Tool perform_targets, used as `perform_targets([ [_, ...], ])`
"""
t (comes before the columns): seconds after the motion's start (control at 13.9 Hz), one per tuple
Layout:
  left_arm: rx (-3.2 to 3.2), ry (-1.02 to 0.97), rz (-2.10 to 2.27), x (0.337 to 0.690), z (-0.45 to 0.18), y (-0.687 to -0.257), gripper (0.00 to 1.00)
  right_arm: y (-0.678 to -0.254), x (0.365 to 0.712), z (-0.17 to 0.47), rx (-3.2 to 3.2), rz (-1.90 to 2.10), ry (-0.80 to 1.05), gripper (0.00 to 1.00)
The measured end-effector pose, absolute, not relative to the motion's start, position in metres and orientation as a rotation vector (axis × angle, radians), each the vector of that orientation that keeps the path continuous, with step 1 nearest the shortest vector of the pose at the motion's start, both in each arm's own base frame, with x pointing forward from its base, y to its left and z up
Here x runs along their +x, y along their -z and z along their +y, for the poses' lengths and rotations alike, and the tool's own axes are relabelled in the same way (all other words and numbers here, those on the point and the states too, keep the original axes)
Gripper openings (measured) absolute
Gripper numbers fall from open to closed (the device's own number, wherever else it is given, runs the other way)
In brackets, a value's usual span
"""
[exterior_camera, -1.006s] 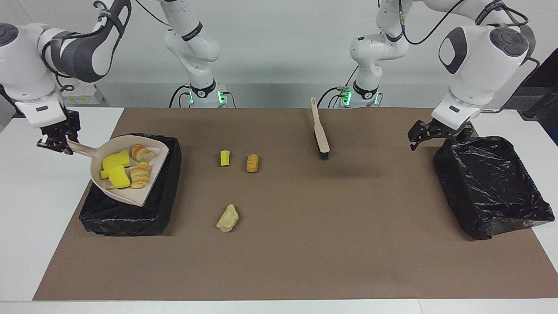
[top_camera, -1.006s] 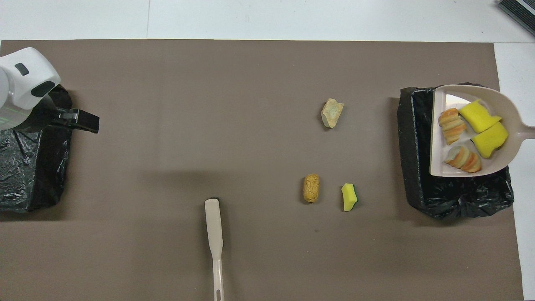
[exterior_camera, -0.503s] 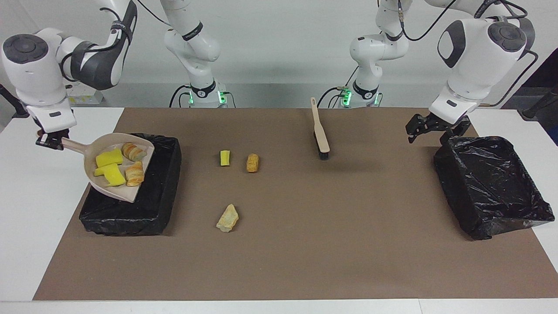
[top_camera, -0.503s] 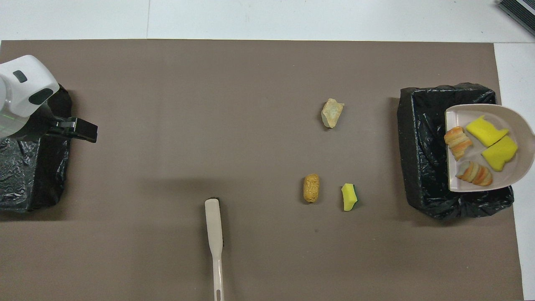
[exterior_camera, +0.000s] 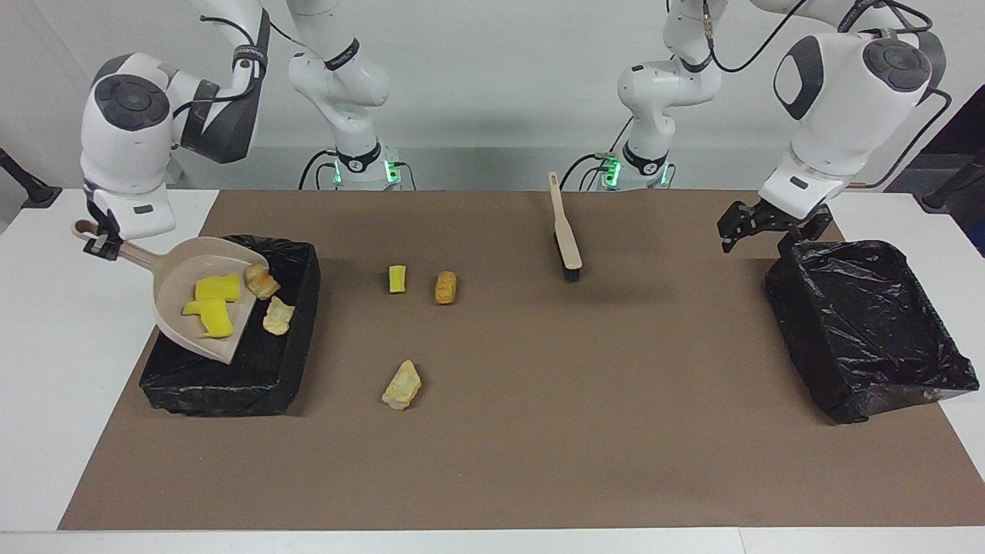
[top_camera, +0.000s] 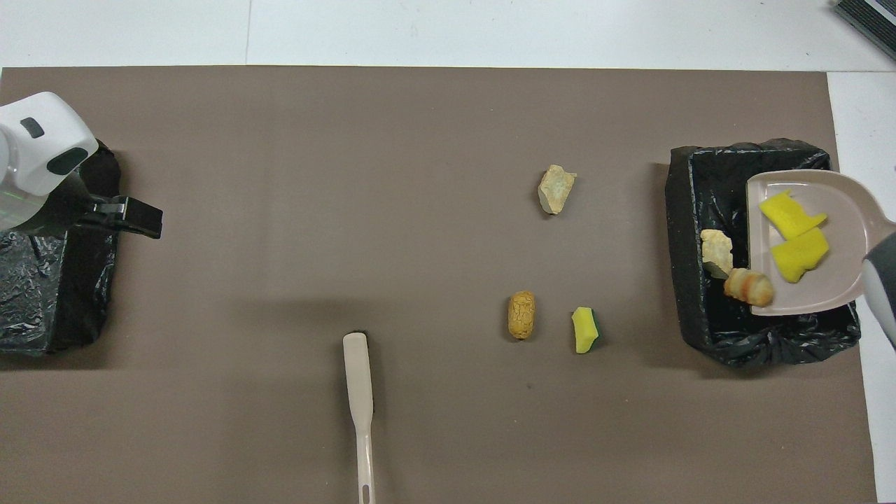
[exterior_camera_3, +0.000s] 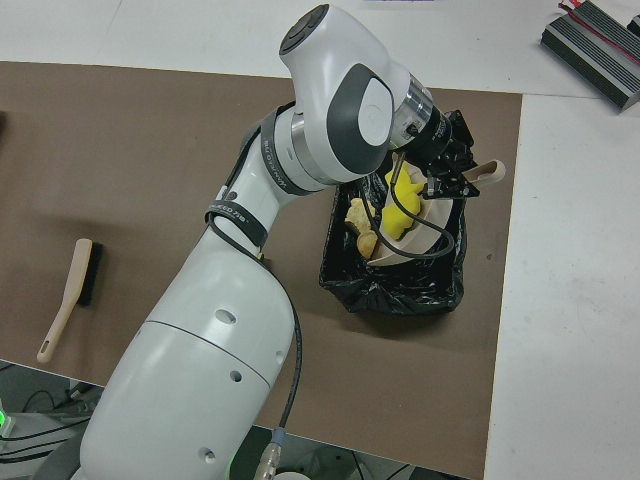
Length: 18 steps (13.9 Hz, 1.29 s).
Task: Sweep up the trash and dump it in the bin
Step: 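Tilt the dustpan over the bin with the right gripper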
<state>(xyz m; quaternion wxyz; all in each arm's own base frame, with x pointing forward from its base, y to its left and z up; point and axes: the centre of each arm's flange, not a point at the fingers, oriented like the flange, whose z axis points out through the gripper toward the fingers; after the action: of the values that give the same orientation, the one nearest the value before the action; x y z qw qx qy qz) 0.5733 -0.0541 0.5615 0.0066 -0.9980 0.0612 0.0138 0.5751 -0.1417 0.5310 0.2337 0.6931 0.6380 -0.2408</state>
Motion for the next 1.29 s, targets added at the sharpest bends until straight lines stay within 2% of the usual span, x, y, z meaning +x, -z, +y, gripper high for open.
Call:
perform_targets([
  [0.29, -3.120, -0.043, 0.231, 0.572, -0.069, -0.561, 1.00, -0.541, 0.577, -0.089, 1.799, 1.690, 0.744, 0.32],
  [0.5, -3.115, -0.041, 0.260, 0.570, -0.084, -0.561, 1.00, -0.555, 0.574, -0.085, 1.760, 1.662, 0.751, 0.32],
  [0.72, -3.116, -0.023, 0.205, 0.575, -0.053, -0.562, 1.00, -0.575, 0.568, -0.085, 1.752, 1.635, 0.727, 0.32],
  [1.01, -3.114, -0.019, 0.223, 0.575, -0.055, -0.562, 1.00, -0.606, 0.562, -0.084, 1.743, 1.615, 0.680, 0.32],
  [1.29, -3.106, -0.018, 0.323, 0.575, -0.053, -0.563, 1.00, -0.618, 0.559, -0.078, 1.867, 1.644, 0.575, 0.32],
])
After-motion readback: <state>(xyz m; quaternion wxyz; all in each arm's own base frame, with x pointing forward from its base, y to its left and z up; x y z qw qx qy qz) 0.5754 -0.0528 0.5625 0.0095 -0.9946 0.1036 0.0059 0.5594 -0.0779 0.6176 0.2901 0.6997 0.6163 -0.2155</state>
